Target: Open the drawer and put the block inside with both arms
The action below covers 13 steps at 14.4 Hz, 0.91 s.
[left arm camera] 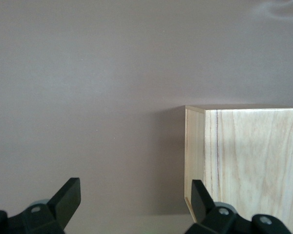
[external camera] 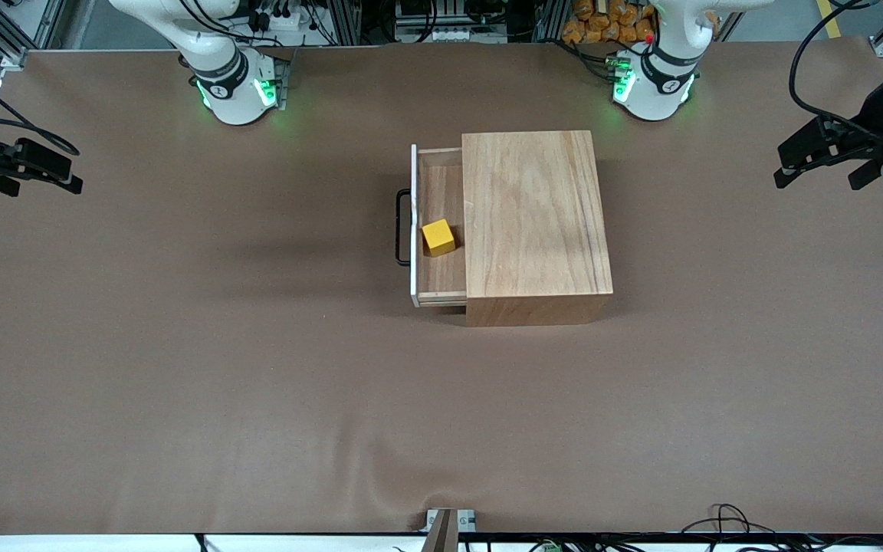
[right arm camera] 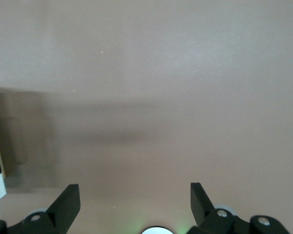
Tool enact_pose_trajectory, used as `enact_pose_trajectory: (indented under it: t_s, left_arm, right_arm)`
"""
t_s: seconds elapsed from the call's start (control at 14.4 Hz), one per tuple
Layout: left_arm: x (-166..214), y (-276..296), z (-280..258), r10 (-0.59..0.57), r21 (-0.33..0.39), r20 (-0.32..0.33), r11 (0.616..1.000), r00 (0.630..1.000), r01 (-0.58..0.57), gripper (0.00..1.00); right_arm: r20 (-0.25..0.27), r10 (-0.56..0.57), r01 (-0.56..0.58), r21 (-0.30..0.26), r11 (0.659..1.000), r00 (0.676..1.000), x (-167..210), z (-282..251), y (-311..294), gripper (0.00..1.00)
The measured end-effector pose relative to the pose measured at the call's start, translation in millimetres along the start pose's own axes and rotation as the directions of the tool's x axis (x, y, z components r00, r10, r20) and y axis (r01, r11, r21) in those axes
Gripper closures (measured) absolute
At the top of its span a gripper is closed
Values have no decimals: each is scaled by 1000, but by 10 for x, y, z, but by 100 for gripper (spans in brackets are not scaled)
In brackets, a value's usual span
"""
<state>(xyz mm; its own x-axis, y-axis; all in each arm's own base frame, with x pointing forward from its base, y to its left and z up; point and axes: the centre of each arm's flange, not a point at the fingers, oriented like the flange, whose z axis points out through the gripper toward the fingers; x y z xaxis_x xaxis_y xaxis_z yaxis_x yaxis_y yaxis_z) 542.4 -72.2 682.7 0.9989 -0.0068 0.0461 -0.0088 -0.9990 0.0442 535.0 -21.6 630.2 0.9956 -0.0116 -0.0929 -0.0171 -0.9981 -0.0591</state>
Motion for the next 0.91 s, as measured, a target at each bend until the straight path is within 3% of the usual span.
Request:
enact_pose_trajectory:
  t_s: [0.21,0.56,0.91]
  left_arm:
    - [2,-6,-1,-1,0,-1,1000,1000,1,0]
    - [5,-31,-3,23,1,-2,1000,1000,-23,0]
    - [15,-144,-9,40,63,-5,997,999,-39,0]
  right_arm:
    - [3,-1,2,-49,999,1000,-2,2,16,0]
    - [-2,-11,11,-57,998,1000,-4,-15,-36,0]
    - [-27,-11,10,-58,998,1000,-15,-95,-46,0]
